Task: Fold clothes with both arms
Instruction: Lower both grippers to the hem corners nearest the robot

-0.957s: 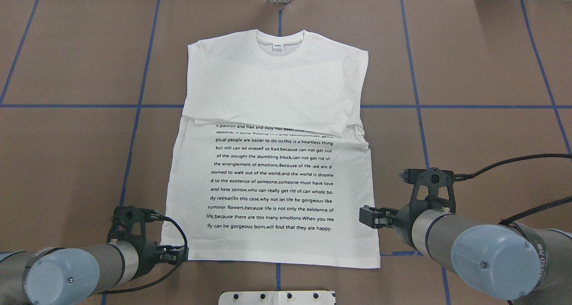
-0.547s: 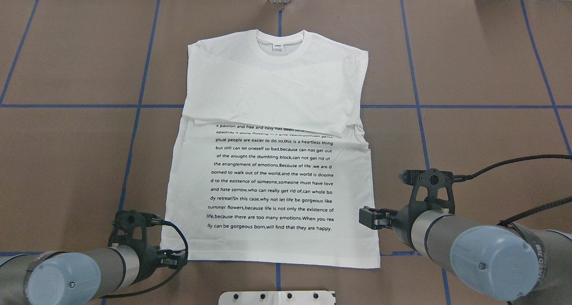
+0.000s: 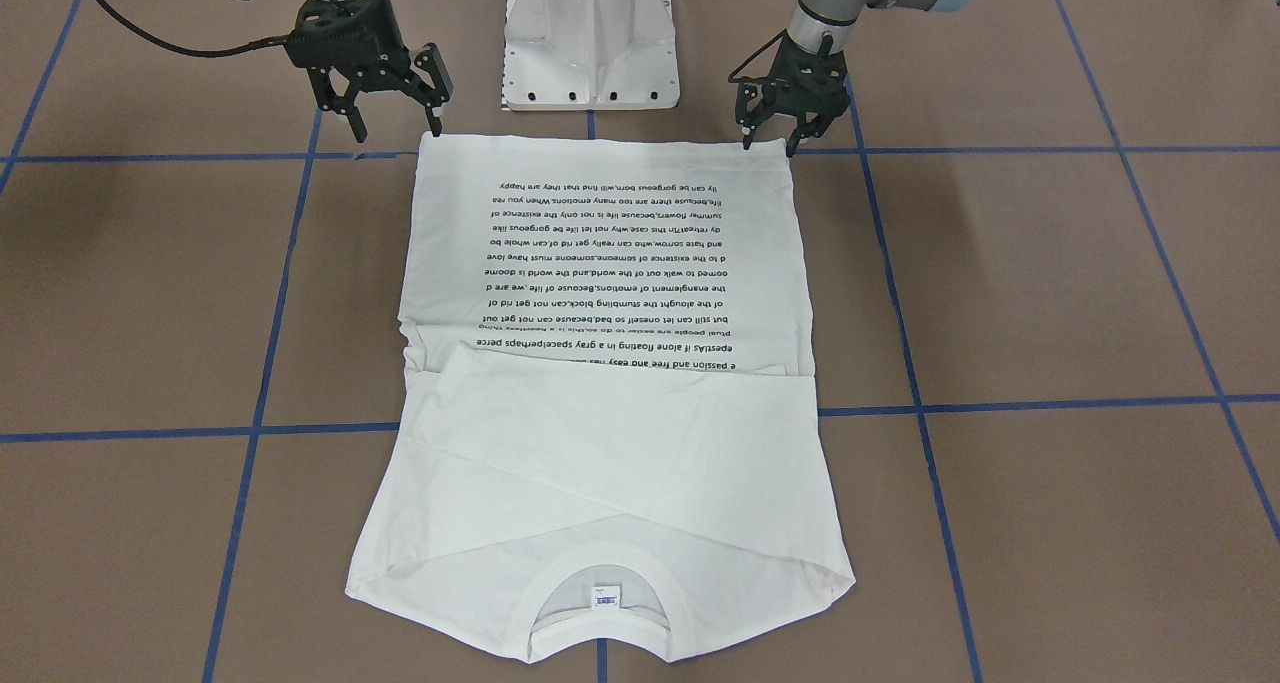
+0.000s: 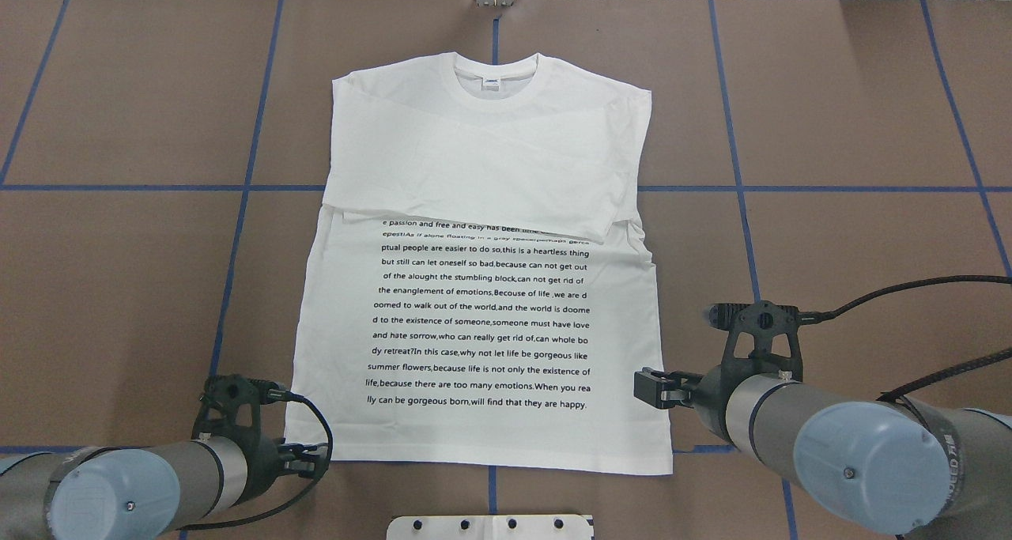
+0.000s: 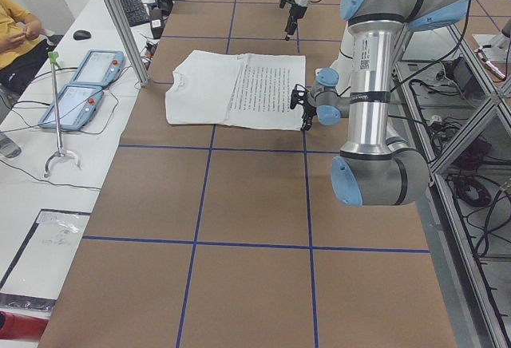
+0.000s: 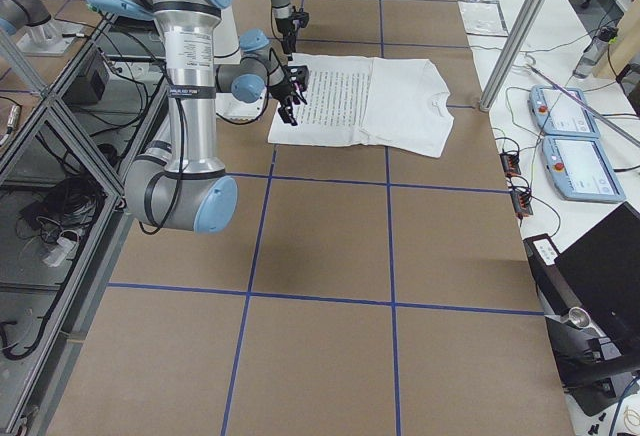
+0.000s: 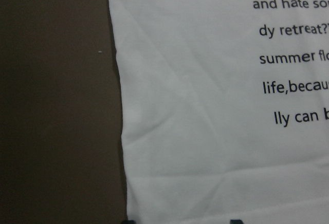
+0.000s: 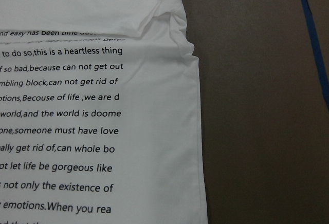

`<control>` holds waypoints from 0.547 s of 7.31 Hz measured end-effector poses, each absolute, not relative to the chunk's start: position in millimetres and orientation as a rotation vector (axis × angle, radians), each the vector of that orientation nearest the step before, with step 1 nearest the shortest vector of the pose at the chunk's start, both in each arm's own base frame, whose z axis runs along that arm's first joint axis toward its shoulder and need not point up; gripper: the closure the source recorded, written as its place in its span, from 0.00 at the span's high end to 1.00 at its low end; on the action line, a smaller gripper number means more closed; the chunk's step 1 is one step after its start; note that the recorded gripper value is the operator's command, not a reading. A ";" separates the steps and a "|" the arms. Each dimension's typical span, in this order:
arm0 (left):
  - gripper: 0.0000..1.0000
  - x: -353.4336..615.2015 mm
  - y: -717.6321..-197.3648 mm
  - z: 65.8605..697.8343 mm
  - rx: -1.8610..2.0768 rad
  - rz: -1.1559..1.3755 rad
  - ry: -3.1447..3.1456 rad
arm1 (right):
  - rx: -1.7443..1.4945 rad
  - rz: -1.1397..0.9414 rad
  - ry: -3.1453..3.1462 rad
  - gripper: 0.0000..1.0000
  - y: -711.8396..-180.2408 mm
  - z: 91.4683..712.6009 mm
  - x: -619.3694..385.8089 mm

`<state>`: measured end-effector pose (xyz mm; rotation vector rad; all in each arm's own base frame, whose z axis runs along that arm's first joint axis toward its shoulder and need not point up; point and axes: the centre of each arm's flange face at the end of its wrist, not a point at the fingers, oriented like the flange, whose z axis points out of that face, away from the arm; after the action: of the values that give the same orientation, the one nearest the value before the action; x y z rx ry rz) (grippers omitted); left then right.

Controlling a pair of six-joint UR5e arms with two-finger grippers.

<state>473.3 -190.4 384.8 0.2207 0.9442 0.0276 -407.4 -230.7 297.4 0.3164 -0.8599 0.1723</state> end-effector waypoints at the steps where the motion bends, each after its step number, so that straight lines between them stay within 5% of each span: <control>1: 0.00 473.5 -190.3 384.7 0.220 0.026 0.945 | 0.315 0.172 -0.855 1.00 -230.6 299.4 -409.1; 4: 0.00 469.4 -190.9 377.9 0.221 0.022 0.959 | 0.308 0.167 -0.870 1.00 -225.2 304.7 -414.6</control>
<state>469.4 -190.9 377.9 0.2210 0.9586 0.0218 -414.6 -225.2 304.7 0.3085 -0.8700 0.1670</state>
